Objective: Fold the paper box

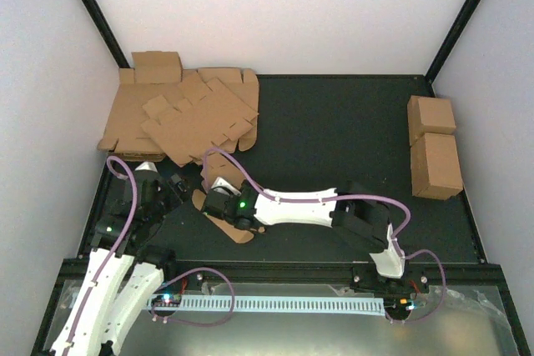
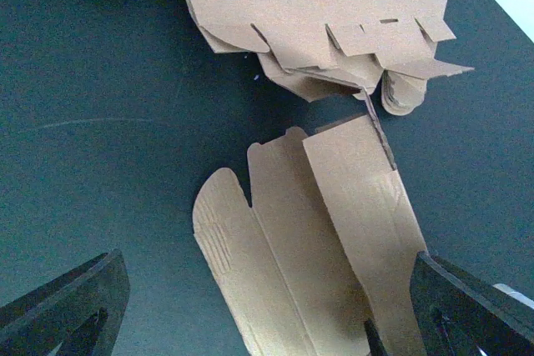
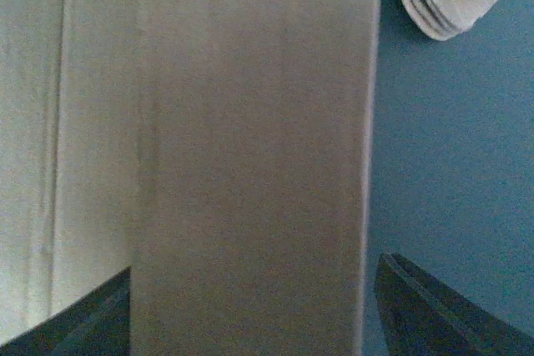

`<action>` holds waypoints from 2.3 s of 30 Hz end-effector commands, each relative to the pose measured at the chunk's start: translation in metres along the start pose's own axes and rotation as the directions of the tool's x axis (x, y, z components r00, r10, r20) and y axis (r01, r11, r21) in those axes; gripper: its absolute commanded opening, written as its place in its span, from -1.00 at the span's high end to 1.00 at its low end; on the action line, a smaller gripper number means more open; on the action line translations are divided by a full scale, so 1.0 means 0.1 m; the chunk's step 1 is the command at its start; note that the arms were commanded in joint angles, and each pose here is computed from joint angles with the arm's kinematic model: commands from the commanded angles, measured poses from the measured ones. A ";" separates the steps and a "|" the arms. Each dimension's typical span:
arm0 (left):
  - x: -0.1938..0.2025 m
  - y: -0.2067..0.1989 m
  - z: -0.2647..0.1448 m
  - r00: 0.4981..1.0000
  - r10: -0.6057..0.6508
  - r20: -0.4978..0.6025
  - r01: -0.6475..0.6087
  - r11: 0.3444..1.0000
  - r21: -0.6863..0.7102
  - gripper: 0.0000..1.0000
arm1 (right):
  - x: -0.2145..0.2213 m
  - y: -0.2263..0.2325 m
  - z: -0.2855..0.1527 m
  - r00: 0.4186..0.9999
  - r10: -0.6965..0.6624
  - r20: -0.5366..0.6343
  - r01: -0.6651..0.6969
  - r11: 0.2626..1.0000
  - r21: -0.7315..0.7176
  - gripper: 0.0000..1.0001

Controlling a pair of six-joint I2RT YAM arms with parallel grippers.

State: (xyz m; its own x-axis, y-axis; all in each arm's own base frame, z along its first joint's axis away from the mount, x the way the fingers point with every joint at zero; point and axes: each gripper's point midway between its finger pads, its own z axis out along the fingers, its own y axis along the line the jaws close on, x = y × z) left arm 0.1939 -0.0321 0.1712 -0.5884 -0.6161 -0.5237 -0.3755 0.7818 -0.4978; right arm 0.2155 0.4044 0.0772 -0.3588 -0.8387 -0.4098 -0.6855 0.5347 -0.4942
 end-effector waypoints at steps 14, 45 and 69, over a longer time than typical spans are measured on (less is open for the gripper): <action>-0.35 -0.46 -0.40 0.985 0.158 0.067 -0.165 0.979 0.116 -0.91 | -0.16 -0.79 -0.83 0.872 0.337 0.356 -0.325 0.941 -0.094 -0.02; -0.63 -1.88 -0.37 0.900 0.434 -0.045 -0.305 0.700 0.645 -0.95 | 0.68 -1.50 -1.79 0.354 0.661 0.661 -0.376 0.748 -0.547 0.05; 0.25 -2.19 -0.37 0.799 0.490 -0.349 0.148 0.403 0.903 -0.81 | 0.75 -1.25 -1.83 0.248 0.640 0.728 -0.224 0.769 -0.599 0.04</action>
State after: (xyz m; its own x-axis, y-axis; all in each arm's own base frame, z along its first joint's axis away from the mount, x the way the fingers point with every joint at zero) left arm 0.2465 -0.2114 0.2754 -0.9201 -0.0936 -0.3803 0.3557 0.2068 -0.9114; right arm 0.1587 0.2555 0.2252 -0.1220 0.1328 -0.9836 -0.8133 0.5547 0.1758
